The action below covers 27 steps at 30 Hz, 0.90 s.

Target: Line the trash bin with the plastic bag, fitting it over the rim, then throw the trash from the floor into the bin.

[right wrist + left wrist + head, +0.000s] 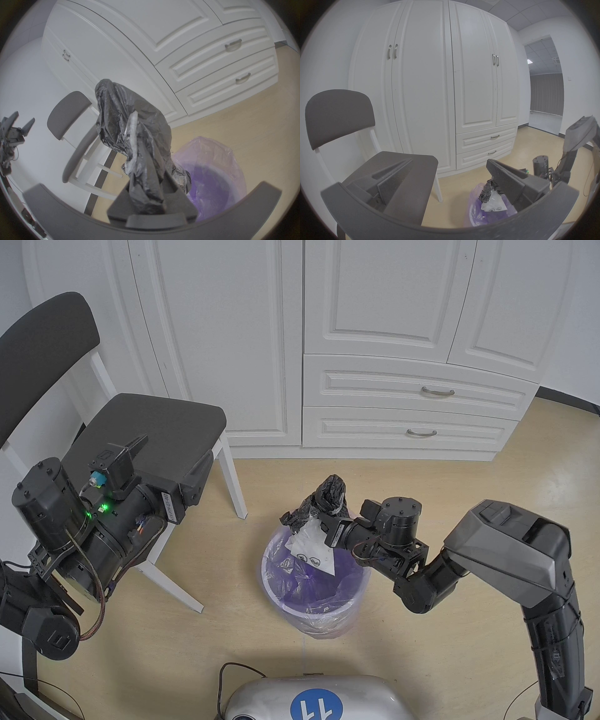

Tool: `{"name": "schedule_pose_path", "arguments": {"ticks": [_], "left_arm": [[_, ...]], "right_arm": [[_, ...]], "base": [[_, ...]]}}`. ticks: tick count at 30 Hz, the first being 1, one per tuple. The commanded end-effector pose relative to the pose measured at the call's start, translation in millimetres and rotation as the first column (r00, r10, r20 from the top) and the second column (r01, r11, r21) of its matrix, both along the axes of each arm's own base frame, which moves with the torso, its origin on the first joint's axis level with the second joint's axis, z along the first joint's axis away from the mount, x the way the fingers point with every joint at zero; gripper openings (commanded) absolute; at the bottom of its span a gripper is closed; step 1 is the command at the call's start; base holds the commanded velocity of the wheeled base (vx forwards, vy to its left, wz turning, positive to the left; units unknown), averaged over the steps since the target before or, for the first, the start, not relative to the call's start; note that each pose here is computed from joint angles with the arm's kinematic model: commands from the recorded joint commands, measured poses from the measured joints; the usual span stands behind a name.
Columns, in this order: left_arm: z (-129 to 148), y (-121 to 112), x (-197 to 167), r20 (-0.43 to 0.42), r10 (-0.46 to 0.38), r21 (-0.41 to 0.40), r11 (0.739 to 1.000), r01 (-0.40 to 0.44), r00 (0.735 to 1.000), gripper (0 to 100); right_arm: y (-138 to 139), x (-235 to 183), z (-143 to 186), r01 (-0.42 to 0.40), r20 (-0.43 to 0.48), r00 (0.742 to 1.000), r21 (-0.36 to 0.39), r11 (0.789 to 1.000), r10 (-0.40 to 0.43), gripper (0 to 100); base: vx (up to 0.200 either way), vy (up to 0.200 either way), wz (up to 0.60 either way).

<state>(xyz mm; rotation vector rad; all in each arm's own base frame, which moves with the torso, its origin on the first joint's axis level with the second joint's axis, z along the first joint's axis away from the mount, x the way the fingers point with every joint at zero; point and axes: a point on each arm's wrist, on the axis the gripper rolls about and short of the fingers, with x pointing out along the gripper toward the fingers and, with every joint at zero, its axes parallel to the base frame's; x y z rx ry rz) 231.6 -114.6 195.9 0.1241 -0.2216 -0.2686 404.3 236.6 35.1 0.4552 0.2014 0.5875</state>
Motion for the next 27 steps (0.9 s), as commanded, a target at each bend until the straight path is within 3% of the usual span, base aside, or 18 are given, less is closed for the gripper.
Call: {"name": "schedule_pose_path", "arguments": {"ticks": [1,16,21,27], "left_arm": [[-6.5,-1.3,3.6,-0.021,0.003,0.011,1.000,-0.003,1.000,100],[-7.0,1.7,5.6,-0.021,0.017,0.011,1.000,-0.016,1.000,100],[-6.2,1.6,4.9,-0.018,0.015,0.011,1.000,-0.015,1.000,100],[-5.3,2.7,2.7,-0.015,0.014,0.010,1.000,-0.014,1.000,100]], "right_arm": [[-2.1,17.6,-49.0,0.019,-0.044,0.999,-0.028,0.999,-0.020,0],[-12.9,6.6,-64.1,0.019,-0.049,0.999,-0.053,0.998,-0.022,0],[-18.2,-7.4,-75.6,-0.073,-0.065,0.996,-0.082,0.994,0.067,0],[-20.5,-12.5,-75.1,-0.097,-0.086,0.992,-0.096,0.991,0.088,0]], "base": [[0.000,0.000,0.00],[0.000,0.000,0.00],[0.000,0.000,0.00],[0.000,0.000,0.00]]}}
